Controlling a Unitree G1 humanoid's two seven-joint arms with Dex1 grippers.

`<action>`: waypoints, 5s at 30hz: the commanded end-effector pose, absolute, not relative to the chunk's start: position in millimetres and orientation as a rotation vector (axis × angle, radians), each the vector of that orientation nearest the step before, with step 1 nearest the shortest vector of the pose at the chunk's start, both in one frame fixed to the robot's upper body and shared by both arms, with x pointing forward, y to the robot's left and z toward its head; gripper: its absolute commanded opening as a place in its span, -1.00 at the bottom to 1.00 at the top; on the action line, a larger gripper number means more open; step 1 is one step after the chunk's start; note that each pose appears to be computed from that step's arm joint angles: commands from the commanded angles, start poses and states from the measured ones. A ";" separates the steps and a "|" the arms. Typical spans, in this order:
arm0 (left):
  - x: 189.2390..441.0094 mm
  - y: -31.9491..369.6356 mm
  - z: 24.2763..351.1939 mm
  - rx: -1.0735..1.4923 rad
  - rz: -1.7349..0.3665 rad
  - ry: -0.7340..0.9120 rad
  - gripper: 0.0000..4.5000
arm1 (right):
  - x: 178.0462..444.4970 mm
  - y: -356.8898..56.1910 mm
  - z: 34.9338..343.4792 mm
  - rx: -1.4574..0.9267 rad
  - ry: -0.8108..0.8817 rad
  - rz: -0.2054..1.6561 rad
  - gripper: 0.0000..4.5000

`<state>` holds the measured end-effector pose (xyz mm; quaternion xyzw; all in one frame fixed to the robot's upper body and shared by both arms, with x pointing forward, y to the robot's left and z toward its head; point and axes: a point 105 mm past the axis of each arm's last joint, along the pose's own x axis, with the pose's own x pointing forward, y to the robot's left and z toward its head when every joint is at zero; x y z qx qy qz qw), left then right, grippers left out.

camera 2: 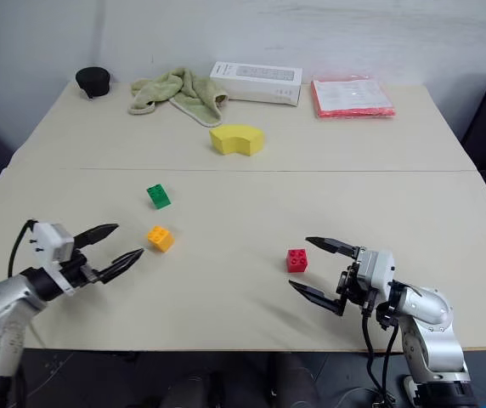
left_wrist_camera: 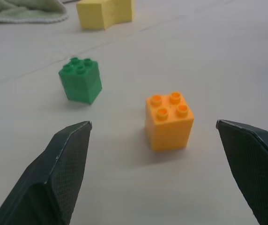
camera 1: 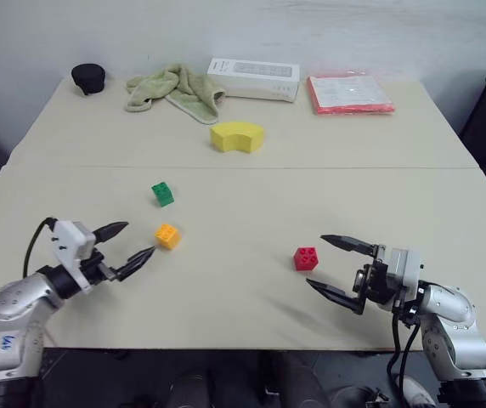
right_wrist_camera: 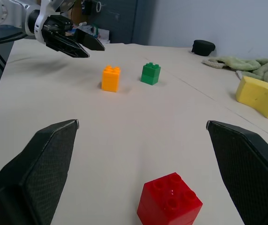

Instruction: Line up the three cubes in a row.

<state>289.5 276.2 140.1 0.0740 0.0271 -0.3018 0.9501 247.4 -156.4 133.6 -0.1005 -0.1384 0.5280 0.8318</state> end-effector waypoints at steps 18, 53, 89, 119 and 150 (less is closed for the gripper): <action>416.5 228.1 170.1 0.279 -0.771 0.085 0.99 | 245.5 -140.5 192.4 -0.131 -0.518 1.049 1.00; 373.7 130.0 231.1 0.570 -1.443 0.000 -0.34 | 216.2 -187.4 180.2 -0.240 -0.342 0.953 1.00; 306.0 18.6 152.5 0.592 -1.528 0.007 0.99 | 198.6 -205.0 168.2 -0.265 -0.227 0.912 1.00; 248.3 311.2 117.0 0.169 -0.626 0.122 0.99 | 232.0 -168.4 165.3 -0.283 -0.416 1.089 1.00; 300.0 160.8 127.8 0.250 -1.175 0.038 -0.34 | 230.9 -168.7 159.5 -0.272 -0.354 1.072 1.00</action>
